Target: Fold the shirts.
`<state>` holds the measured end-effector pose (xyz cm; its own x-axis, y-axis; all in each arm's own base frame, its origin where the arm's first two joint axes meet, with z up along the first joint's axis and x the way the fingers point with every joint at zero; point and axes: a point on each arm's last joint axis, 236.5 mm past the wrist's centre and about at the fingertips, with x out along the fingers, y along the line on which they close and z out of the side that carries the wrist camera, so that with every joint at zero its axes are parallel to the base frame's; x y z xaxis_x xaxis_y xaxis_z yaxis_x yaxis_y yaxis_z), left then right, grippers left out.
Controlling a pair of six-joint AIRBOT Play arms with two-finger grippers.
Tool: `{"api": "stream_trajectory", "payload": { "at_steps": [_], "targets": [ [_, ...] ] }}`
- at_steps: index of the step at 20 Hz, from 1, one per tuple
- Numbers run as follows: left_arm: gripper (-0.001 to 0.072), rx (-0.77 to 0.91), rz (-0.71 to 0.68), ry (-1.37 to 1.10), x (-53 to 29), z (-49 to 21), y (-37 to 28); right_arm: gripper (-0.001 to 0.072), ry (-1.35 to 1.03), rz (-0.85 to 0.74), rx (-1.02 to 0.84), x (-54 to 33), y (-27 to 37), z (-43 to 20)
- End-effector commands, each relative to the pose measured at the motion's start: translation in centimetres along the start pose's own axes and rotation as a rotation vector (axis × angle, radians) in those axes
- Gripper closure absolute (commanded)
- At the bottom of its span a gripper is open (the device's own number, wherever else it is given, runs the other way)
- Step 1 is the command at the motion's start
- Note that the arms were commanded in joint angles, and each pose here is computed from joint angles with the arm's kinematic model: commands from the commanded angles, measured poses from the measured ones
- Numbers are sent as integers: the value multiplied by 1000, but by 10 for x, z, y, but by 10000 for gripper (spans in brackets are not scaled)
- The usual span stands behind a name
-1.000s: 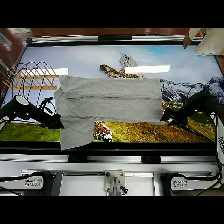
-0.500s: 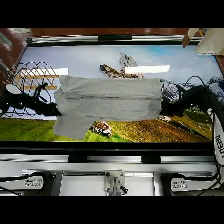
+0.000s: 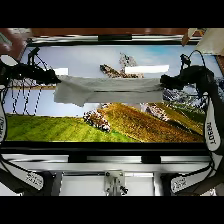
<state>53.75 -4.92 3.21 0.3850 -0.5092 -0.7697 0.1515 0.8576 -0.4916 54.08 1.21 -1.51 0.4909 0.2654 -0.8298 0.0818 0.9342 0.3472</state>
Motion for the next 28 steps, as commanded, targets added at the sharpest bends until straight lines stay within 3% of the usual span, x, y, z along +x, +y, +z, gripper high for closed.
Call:
{"api": "stream_trajectory", "payload": {
  "at_steps": [1,9,10,11,12,13,16,17,18,25,26,28],
  "targets": [
    [676,-108,-30,-45,30,29,14,643,-59,-39,-7,26,-4,33],
    [676,-168,-75,-122,67,45,20,625,1,-72,58,65,-25,16],
    [673,-167,-82,-99,73,40,17,500,0,-72,59,65,-25,16],
    [573,-163,-90,-77,77,34,13,219,-1,-69,57,65,-25,16],
    [267,-157,-98,-55,78,30,8,164,5,-65,45,62,-23,16],
    [53,-151,-105,-37,77,26,5,163,10,-77,22,56,-28,16],
    [45,-88,-135,29,66,14,-9,159,66,-178,43,43,-65,5],
    [45,-79,-143,47,63,10,-14,56,76,-144,96,45,-65,2],
    [46,-63,-151,63,60,7,-19,51,79,-80,153,50,-57,1],
    [47,40,-213,45,34,12,-66,73,177,84,256,97,-13,-30],
    [47,59,-237,32,29,14,-78,178,189,91,257,98,-8,-34],
    [47,95,-296,2,19,19,-103,551,207,103,237,94,2,-37]
  ]
}}
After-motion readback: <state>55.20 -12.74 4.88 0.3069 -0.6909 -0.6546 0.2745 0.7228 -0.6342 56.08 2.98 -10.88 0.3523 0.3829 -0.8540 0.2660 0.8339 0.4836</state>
